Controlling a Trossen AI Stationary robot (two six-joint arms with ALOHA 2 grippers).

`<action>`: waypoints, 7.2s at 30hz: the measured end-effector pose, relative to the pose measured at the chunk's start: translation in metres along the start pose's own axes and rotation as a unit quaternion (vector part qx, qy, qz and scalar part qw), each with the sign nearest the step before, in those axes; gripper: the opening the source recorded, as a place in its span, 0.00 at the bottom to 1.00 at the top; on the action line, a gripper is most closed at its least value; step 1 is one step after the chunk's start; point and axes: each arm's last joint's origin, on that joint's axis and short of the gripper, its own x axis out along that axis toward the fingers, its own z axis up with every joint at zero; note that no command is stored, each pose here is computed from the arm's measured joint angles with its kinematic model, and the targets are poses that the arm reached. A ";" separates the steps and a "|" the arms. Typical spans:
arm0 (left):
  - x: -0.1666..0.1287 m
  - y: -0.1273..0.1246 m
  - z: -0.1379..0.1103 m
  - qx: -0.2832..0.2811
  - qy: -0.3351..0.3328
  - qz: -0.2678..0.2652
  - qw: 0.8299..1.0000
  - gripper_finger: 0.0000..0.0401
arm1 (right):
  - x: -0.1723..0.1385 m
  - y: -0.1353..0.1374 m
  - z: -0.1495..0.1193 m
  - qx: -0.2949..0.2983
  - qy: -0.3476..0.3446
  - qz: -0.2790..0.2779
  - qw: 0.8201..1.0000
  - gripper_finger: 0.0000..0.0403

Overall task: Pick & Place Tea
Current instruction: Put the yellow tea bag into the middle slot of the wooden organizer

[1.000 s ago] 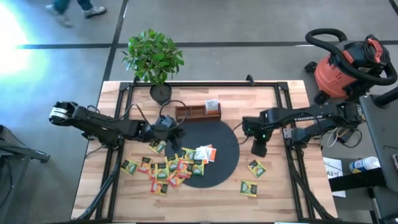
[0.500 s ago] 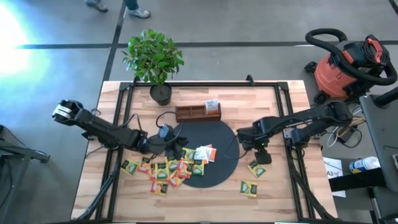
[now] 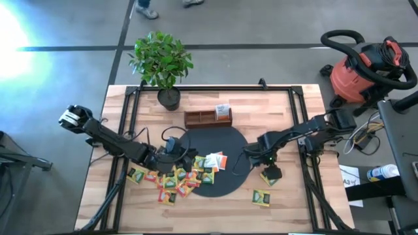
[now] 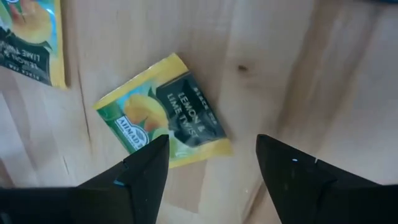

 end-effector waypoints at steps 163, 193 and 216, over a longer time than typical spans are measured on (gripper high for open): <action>-0.075 0.044 0.058 0.008 0.019 0.110 0.994 0.21 | -0.219 -0.118 0.107 0.073 -0.373 -0.255 0.889 0.40; -0.048 0.159 -0.003 -0.143 0.234 0.355 0.894 0.21 | -0.124 -0.031 0.204 0.175 -0.458 0.126 0.862 0.36; -0.034 0.151 -0.006 -0.165 0.214 0.251 0.929 0.21 | -0.075 -0.061 0.290 0.116 -0.408 0.008 0.905 0.32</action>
